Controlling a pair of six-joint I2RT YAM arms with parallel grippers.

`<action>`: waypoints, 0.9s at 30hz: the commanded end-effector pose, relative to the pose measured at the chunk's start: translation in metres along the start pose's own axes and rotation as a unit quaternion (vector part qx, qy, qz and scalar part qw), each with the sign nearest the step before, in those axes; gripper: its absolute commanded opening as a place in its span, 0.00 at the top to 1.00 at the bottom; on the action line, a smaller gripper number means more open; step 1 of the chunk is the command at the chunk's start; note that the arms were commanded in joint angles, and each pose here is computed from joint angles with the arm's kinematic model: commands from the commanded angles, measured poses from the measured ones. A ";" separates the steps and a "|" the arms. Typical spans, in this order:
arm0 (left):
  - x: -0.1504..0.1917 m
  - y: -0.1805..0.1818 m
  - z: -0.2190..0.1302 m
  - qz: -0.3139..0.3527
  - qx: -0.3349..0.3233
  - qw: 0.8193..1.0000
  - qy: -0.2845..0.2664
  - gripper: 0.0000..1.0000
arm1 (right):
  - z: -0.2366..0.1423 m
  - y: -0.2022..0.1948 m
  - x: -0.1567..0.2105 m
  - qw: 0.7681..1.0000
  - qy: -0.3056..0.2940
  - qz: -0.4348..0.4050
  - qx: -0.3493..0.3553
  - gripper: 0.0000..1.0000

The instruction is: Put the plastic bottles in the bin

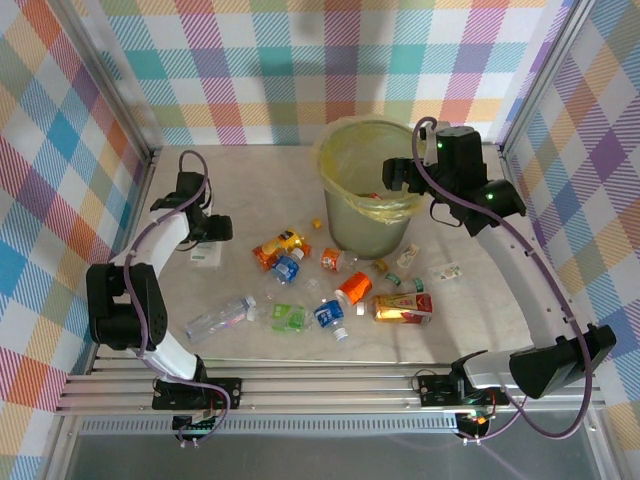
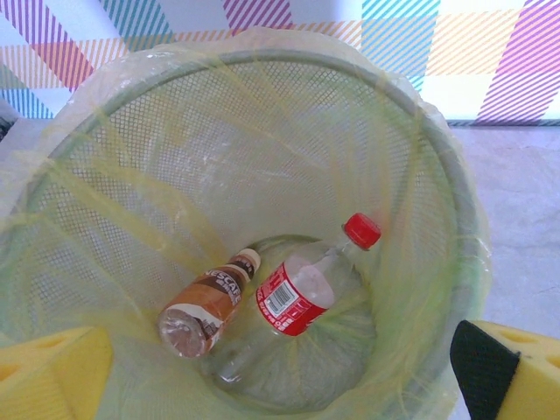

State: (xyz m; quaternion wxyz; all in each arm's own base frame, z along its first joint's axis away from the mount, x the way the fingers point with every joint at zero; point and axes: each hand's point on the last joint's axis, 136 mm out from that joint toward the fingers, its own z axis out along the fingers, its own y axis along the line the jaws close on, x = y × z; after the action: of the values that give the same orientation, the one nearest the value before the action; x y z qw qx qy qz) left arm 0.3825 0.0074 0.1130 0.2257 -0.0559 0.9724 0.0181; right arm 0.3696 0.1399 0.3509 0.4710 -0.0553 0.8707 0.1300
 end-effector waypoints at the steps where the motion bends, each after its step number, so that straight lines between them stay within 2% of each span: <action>1: -0.058 -0.018 -0.092 -0.014 0.060 0.985 -0.160 0.34 | -0.024 0.032 -0.017 0.995 -0.034 0.011 -0.098 0.00; 6: -0.082 -0.076 -0.153 0.031 0.168 0.950 -0.260 0.34 | -0.032 0.055 -0.023 0.986 -0.040 0.014 -0.163 0.00; 10: -0.090 -0.120 -0.196 0.080 0.228 0.918 -0.315 0.34 | -0.039 0.075 -0.028 0.974 -0.041 0.017 -0.224 0.00; 15: -0.086 -0.178 -0.239 0.154 0.289 0.875 -0.357 0.34 | -0.045 0.097 -0.037 0.958 -0.044 0.020 -0.284 0.02; 23: -0.071 -0.240 -0.287 0.225 0.377 0.805 -0.399 0.35 | -0.043 0.130 -0.049 0.935 -0.039 0.016 -0.353 0.17; 27: -0.065 -0.263 -0.295 0.252 0.397 0.786 -0.401 0.36 | -0.039 0.149 -0.054 0.923 -0.033 0.014 -0.384 0.17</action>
State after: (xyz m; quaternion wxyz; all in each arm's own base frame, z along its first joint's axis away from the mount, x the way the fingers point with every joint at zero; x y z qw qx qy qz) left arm 0.3492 -0.2432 0.3711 0.5519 0.2591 0.7447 -0.2716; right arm 0.3417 0.2518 0.4154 0.4334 -0.1859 0.7741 0.4224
